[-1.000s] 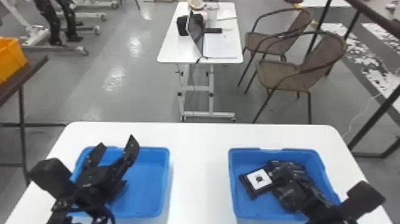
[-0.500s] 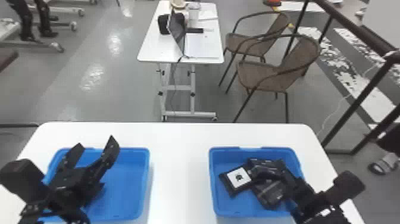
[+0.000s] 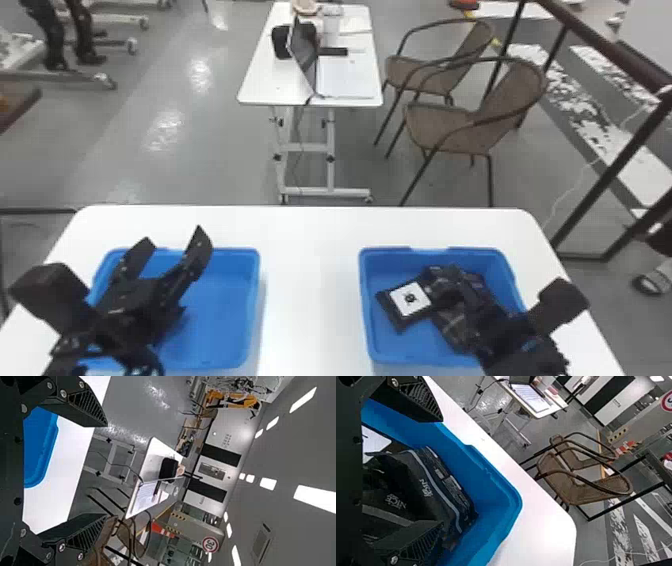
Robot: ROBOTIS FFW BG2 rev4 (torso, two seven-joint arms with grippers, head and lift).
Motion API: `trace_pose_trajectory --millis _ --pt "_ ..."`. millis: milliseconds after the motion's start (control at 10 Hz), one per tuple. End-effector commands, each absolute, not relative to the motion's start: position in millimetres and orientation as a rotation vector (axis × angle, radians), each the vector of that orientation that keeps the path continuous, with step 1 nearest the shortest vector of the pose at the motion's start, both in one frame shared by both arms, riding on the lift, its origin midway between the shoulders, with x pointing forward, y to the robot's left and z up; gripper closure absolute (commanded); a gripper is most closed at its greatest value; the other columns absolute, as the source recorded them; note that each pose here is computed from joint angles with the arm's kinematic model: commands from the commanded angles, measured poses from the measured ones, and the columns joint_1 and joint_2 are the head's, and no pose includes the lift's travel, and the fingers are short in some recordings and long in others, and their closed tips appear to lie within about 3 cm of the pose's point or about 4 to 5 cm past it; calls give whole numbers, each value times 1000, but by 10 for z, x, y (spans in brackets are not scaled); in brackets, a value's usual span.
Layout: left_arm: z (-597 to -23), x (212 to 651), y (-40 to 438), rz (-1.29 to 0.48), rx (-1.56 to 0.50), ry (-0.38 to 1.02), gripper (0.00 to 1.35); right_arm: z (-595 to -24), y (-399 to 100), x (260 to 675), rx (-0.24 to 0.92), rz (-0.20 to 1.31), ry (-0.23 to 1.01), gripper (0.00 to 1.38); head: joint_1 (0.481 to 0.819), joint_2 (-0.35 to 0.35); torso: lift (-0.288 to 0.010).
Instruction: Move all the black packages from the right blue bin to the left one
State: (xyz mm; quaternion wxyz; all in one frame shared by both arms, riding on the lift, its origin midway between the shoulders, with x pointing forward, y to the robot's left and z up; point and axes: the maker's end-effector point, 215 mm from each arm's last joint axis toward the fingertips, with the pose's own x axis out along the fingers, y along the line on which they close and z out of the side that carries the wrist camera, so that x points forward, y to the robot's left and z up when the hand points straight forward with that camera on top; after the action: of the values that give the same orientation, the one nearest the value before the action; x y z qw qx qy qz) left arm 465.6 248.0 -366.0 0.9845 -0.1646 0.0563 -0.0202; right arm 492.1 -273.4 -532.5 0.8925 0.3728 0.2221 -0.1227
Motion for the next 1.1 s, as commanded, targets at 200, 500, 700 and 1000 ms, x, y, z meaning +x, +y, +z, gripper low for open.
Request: trace_pose_trajectory --millis 200,500,700,1000 --pt "-3643 4662 2490 -41 -330 108 229 -5414 -2755 4905 765 -299 480 96 695 -25 -40" --pt "-3621 4677 2465 -55 -329 105 229 -5377 -2707 5038 594 -237 528 96 695 -35 -40" --pt "-3602 4679 2474 -53 -330 98 229 -5455 -2656 5020 546 -221 563 94 695 -26 -40" --pt "-3598 4675 2496 -50 -331 96 229 -5516 -2802 5052 441 -225 602 90 695 -23 -40"
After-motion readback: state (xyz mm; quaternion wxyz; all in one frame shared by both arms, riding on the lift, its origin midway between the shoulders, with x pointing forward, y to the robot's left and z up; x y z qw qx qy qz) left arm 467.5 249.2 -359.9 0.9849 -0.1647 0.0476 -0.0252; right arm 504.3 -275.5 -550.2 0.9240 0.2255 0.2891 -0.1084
